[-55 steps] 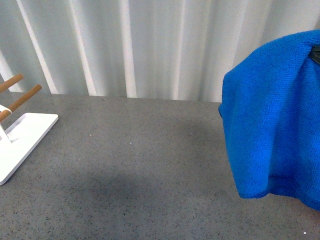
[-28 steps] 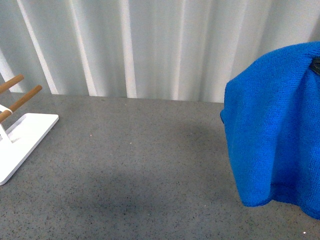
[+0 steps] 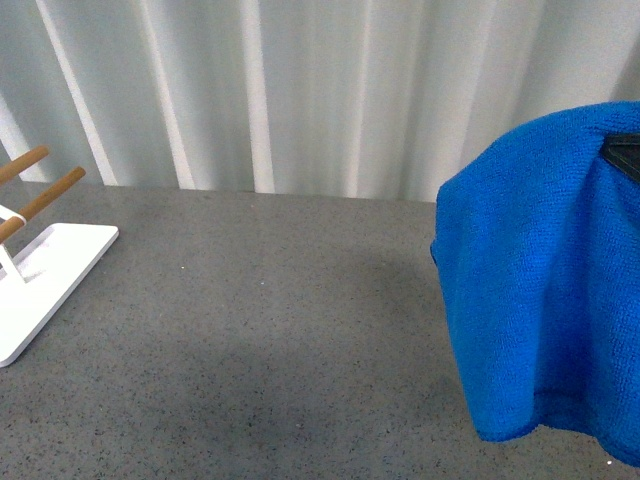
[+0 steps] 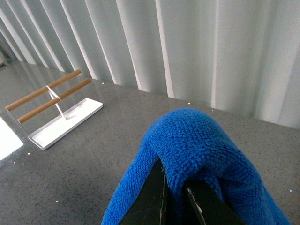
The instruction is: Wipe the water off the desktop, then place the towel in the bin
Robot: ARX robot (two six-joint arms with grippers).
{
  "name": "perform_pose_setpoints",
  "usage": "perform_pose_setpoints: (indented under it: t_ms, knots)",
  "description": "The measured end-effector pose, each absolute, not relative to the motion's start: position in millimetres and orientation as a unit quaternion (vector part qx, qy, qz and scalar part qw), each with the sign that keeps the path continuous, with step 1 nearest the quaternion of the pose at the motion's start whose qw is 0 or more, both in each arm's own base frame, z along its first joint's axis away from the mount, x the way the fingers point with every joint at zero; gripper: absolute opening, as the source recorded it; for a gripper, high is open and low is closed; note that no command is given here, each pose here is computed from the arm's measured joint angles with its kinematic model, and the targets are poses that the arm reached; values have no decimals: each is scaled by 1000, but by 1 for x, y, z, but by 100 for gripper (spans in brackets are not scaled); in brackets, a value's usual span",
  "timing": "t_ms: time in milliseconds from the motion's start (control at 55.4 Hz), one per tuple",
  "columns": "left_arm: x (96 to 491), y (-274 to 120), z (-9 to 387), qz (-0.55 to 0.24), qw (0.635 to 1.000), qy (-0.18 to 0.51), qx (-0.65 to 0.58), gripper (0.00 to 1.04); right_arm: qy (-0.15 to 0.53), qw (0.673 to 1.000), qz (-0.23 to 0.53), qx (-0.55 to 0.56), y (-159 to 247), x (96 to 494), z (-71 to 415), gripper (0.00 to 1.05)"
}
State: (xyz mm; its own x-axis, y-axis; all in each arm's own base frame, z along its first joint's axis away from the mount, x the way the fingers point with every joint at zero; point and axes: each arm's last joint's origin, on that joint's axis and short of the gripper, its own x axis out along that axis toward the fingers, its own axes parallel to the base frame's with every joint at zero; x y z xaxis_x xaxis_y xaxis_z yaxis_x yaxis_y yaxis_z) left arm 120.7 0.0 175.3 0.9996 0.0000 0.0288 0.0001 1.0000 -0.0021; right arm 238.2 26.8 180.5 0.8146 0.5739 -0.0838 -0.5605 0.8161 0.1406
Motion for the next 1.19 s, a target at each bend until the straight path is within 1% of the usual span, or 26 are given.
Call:
perform_pose_setpoints:
  t_ms: [542, 614, 687, 939, 958, 994, 1048, 1066, 1084, 1192]
  knots:
    - [108, 0, 175, 0, 1000, -14, -1, 4, 69, 951, 299, 45, 35, 236, 181, 3]
    - [99, 0, 170, 0, 1000, 3, -1, 4, 68, 951, 298, 44, 35, 236, 181, 3]
    - [96, 0, 172, 0, 1000, -13, -1, 4, 68, 951, 297, 43, 35, 236, 181, 3]
    - [96, 0, 172, 0, 1000, -11, -1, 4, 72, 950, 301, 40, 41, 236, 181, 3]
    - [96, 0, 172, 0, 1000, -11, -1, 5, 74, 950, 300, 40, 41, 237, 181, 3]
    - [96, 0, 172, 0, 1000, -11, -1, 10, 78, 951, 298, 40, 43, 239, 181, 3]
    - [96, 0, 172, 0, 1000, -11, -1, 20, 90, 951, 292, 40, 46, 244, 180, 3]
    - [96, 0, 172, 0, 1000, -11, -1, 26, 99, 952, 286, 40, 48, 248, 179, 3]
    - [96, 0, 172, 0, 1000, -11, -1, 27, 106, 953, 282, 40, 49, 251, 179, 3]
    - [96, 0, 172, 0, 1000, -11, -1, 47, 149, 956, 251, 42, 57, 272, 172, 3]
